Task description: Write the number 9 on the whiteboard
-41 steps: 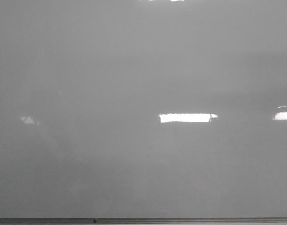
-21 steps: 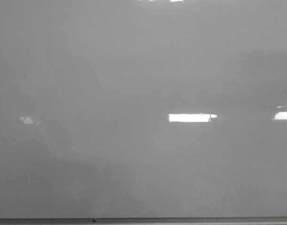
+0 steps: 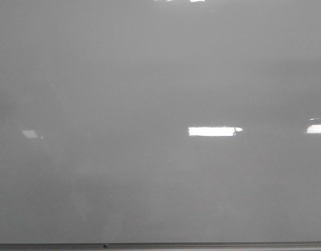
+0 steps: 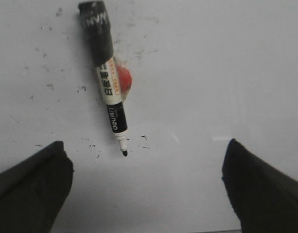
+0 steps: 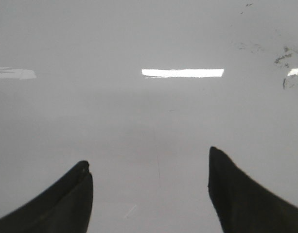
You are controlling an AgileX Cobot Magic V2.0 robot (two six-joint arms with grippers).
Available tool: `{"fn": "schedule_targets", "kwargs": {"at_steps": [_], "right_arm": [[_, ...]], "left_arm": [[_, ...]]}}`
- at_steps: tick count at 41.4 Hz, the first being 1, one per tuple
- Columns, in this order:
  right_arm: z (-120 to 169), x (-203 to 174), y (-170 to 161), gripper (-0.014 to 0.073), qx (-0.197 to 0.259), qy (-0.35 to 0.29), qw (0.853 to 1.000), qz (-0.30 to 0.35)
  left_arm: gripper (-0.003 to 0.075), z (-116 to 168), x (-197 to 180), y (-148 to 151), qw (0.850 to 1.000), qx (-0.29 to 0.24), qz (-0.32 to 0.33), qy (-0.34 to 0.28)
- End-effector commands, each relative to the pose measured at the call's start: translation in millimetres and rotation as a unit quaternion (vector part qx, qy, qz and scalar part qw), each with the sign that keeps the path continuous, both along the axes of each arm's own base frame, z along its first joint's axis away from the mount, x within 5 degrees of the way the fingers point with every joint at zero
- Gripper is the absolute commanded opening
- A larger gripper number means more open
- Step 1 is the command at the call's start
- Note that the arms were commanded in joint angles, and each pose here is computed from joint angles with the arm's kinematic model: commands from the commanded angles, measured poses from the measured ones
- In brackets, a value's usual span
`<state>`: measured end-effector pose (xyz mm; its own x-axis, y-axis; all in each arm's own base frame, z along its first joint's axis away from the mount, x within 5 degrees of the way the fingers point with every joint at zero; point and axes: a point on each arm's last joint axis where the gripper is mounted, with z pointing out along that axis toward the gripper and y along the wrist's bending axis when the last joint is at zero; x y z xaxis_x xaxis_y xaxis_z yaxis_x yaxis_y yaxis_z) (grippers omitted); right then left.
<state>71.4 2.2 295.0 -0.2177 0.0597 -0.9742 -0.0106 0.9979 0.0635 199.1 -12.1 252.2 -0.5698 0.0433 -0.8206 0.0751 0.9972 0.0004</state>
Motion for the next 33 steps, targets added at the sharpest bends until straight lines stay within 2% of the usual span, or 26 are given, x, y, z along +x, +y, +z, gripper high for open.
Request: {"fn": "schedule_targets", "kwargs": {"at_steps": [1, 11, 24, 29, 33], "right_arm": [[16, 3, -1, 0.0526, -0.004, -0.043, 0.999, -0.007], [15, 3, -1, 0.0526, -0.004, -0.043, 0.999, -0.007], [15, 3, -1, 0.0526, -0.004, -0.043, 0.999, -0.007], [15, 3, -1, 0.0526, -0.004, -0.043, 0.999, -0.007], [15, 3, -1, 0.0526, -0.004, -0.043, 0.999, -0.007]], "left_arm": [[0.0608, 7, 26, 4, 0.999, -0.012, 0.024, -0.047], [0.0608, -27, 63, 5, 0.998, -0.005, 0.033, -0.054], [0.0606, -51, 80, 6, 0.998, 0.0, 0.038, -0.055], [0.0546, -54, 81, 6, 0.998, 0.0, 0.039, -0.052], [0.0448, -54, 81, 6, 0.998, 0.0, 0.039, -0.051]]}}
